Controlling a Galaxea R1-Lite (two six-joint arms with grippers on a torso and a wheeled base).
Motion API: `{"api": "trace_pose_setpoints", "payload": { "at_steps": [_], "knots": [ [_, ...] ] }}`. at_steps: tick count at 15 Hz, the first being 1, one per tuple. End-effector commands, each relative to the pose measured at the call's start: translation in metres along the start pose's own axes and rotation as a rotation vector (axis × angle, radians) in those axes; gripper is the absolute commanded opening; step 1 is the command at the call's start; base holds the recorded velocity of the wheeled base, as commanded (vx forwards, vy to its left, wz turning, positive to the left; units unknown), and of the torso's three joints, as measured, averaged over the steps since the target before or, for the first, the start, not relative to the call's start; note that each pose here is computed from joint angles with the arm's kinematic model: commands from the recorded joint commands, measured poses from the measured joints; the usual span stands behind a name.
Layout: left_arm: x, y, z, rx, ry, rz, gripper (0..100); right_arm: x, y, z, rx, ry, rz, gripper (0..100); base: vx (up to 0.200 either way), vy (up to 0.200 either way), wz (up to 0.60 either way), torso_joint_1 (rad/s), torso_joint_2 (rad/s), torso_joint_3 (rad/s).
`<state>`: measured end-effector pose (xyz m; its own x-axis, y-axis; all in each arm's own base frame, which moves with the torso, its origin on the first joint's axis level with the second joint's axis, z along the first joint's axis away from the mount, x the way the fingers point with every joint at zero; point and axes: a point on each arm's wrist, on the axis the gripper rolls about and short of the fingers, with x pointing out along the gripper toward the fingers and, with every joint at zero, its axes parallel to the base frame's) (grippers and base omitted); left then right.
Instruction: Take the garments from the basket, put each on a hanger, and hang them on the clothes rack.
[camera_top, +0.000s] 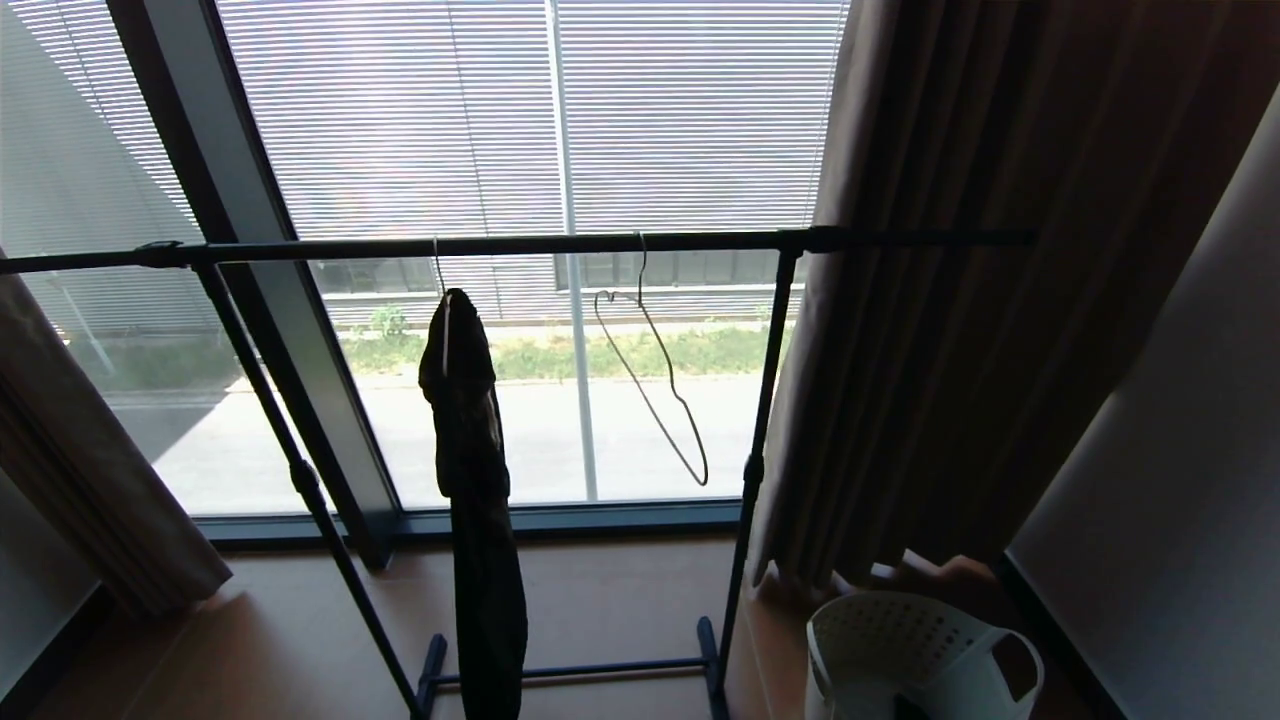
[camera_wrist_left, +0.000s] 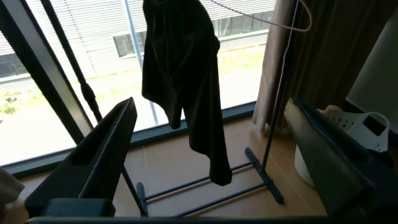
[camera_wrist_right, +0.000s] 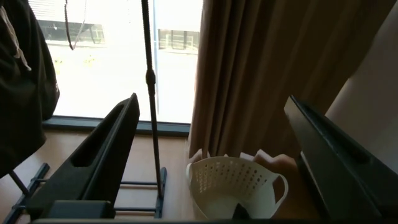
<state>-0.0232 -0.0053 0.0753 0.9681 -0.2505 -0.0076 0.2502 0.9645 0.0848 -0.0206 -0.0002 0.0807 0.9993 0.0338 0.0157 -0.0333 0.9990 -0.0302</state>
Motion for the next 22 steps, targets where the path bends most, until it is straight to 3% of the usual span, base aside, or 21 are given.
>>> {"api": "trace_pose_setpoints", "payload": {
  "at_steps": [1, 4, 15, 22],
  "knots": [
    [0.0002, 0.0001, 0.0001, -0.002, 0.003, 0.000, 100, -0.0002, 0.0002, 0.0001, -0.002, -0.004, 0.001, 100, 0.000, 0.000, 0.00, 0.000, 0.00, 0.000],
    [0.0002, 0.0001, 0.0001, -0.002, 0.003, 0.000, 100, -0.0002, 0.0002, -0.0001, -0.002, -0.003, 0.001, 100, 0.000, 0.000, 0.00, 0.000, 0.00, 0.000],
    [0.0002, 0.0001, 0.0001, -0.006, 0.003, 0.001, 100, -0.0004, 0.0002, 0.0000, -0.002, -0.006, 0.001, 100, 0.000, 0.000, -0.60, 0.004, 0.00, 0.003],
    [0.0002, 0.0001, 0.0001, -0.006, 0.003, 0.001, 100, -0.0005, 0.0002, 0.0000, -0.002, -0.007, 0.000, 100, 0.000, 0.000, 0.00, 0.000, 0.00, 0.000]
  ]
}}
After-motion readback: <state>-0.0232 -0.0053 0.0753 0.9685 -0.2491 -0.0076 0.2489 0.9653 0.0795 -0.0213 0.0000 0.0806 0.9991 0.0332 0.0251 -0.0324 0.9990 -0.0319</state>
